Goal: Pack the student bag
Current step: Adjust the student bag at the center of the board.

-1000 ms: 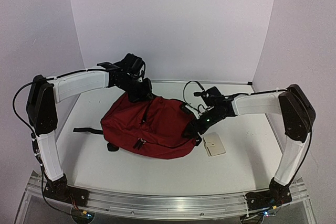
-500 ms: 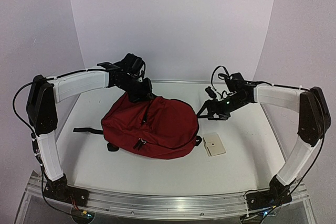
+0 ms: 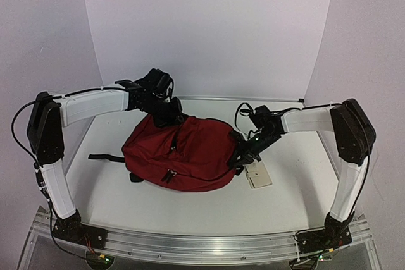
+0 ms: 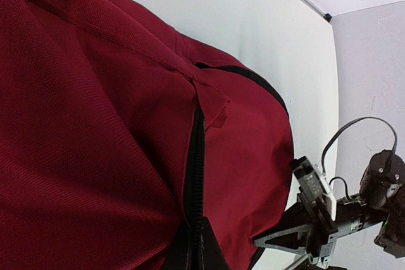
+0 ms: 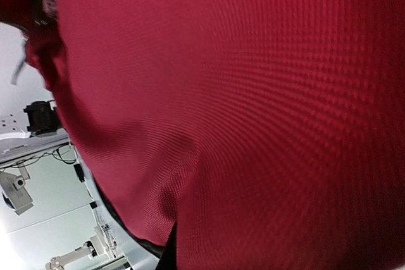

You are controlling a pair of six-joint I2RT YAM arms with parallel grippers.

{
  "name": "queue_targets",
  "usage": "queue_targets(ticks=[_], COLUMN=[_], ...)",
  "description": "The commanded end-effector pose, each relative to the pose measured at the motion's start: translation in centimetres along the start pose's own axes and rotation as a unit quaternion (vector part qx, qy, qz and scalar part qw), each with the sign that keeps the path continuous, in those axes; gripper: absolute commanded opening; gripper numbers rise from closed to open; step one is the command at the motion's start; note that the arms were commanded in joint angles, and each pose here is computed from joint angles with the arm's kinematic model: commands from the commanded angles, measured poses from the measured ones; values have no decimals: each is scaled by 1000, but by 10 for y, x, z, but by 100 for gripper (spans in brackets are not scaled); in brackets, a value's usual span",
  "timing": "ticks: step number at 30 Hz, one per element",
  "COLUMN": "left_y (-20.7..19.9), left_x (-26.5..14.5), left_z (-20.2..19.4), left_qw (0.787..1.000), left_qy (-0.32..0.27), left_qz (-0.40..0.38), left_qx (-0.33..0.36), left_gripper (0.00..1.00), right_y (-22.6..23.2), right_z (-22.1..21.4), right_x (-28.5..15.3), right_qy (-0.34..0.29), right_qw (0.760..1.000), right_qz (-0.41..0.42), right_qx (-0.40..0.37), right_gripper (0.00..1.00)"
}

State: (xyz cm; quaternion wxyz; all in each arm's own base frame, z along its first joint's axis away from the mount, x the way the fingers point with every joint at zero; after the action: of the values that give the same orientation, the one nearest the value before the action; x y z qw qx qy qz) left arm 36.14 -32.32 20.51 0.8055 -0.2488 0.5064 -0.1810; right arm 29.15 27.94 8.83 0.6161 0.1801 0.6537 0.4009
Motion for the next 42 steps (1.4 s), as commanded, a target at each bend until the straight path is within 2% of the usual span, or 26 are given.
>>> queue_targets(ticks=[1,6,9,12,16,21,22,24,25,27,30,32,37,42], left_y=[-29,-24,-11,2,-2,-13,-15,-20,-24,-29,-36,-39,-39,-42], left_x=[-42,-45,-41,-35,-26,-16,-14,-10,-9,-4,2,6,11,13], left_z=[5,2,0,-3,-5,-1,2,6,9,13,16,18,19,19], left_qw=[997,998,999,998,999,998,999,999,999,999,998,998,998,997], left_qy=[-40,-43,-42,-37,-26,-24,-24,-23,-24,-22,-16,-14,-10,-7], left_qz=[-59,-50,-15,20,1,-27,-29,-30,-33,-41,-50,-55,-62,-69], left_qx=[6,0,-21,-41,-43,-42,-39,-33,-29,-26,-21,-21,-28,-33], left_gripper=[0,0,0,0,0,0,0,0,0,0,0,0,0,0], right_y=[23,88,119,95,31,2,-1,1,7,23,58,71,96,122], right_z=[48,70,79,92,104,110,111,110,107,99,82,73,63,71], right_x=[-57,-141,-182,-190,-165,-152,-149,-149,-152,-157,-166,-163,-115,-66], right_qy=[-93,-189,-242,-257,-225,-202,-197,-191,-190,-195,-204,-200,-177,-189], right_qw=[995,971,949,943,942,936,936,936,935,932,927,927,924,917], right_qz=[16,43,26,-49,-147,-191,-193,-189,-182,-158,-89,-52,-19,-16], right_qx=[-45,-142,-198,-204,-201,-217,-219,-229,-239,-263,-301,-314,-338,-350], right_gripper=[0,0,0,0,0,1,3,20,33,65,93,98,98,98])
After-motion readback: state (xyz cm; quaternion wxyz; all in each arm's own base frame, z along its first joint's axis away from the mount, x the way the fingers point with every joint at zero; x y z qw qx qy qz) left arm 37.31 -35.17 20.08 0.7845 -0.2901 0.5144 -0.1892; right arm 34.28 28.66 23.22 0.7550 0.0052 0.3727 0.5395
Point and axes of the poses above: each gripper's point midway between its finger pads, its own x axis out along the fingers, its own y axis along the line the jaws close on, z = x × y, the point moved 4 cm from there along -x, back along the fingers
